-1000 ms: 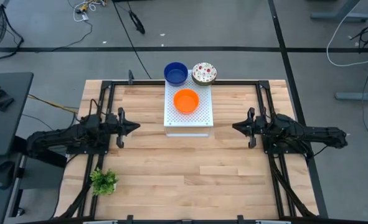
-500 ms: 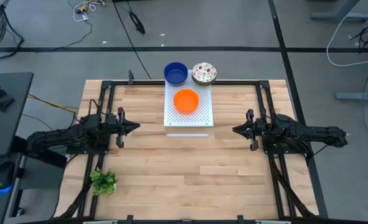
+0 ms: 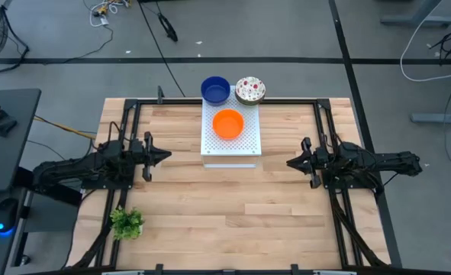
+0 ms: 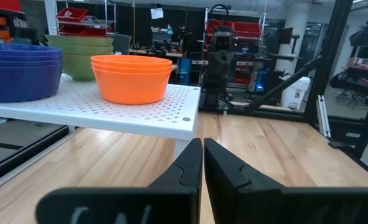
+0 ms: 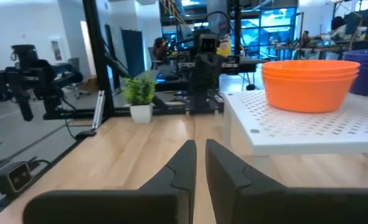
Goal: Pick & Place Mini bowls
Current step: Return to Home Position
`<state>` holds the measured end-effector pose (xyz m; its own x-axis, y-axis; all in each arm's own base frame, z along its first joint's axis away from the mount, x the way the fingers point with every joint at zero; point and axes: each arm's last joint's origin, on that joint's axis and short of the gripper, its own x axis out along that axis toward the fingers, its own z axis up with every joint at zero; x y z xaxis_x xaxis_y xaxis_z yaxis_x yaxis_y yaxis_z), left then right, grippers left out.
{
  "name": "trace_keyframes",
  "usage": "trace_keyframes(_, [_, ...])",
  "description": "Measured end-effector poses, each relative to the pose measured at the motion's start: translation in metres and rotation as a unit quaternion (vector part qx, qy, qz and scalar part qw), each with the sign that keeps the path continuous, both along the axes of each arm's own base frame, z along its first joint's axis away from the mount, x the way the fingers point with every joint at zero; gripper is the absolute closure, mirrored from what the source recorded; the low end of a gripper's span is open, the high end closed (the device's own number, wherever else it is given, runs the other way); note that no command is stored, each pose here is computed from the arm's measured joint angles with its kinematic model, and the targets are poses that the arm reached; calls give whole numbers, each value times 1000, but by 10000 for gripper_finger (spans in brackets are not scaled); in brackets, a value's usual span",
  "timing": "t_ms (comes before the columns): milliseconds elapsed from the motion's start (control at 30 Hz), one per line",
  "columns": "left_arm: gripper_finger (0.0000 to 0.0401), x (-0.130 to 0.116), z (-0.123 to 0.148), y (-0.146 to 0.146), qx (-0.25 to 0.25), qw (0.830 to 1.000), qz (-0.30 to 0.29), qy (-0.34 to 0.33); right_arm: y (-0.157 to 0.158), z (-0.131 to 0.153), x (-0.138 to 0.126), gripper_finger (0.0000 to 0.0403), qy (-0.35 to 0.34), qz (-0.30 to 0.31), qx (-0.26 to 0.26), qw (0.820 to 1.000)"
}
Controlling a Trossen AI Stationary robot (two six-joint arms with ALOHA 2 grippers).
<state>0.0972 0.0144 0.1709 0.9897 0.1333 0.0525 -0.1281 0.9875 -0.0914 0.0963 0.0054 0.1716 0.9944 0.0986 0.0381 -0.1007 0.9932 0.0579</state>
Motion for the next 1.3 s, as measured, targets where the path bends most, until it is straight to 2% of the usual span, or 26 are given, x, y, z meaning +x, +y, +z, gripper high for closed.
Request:
trace_keyframes(133, [382, 0, 0, 0, 0, 1000, 0, 0, 3, 0, 0, 363, 1, 17, 5, 1000])
trace_keyframes(333, [382, 0, 0, 0, 0, 1000, 0, 0, 4, 0, 0, 363, -5, 17, -38, 999])
trace_keyframes(567, [382, 0, 0, 0, 0, 1000, 0, 0, 0, 0, 0, 363, -4, -1, -33, 999])
trace_keyframes(1300, [382, -1, 1, -2, 1, 1000, -11, -8, 0, 0, 0, 363, -4, -1, -33, 999])
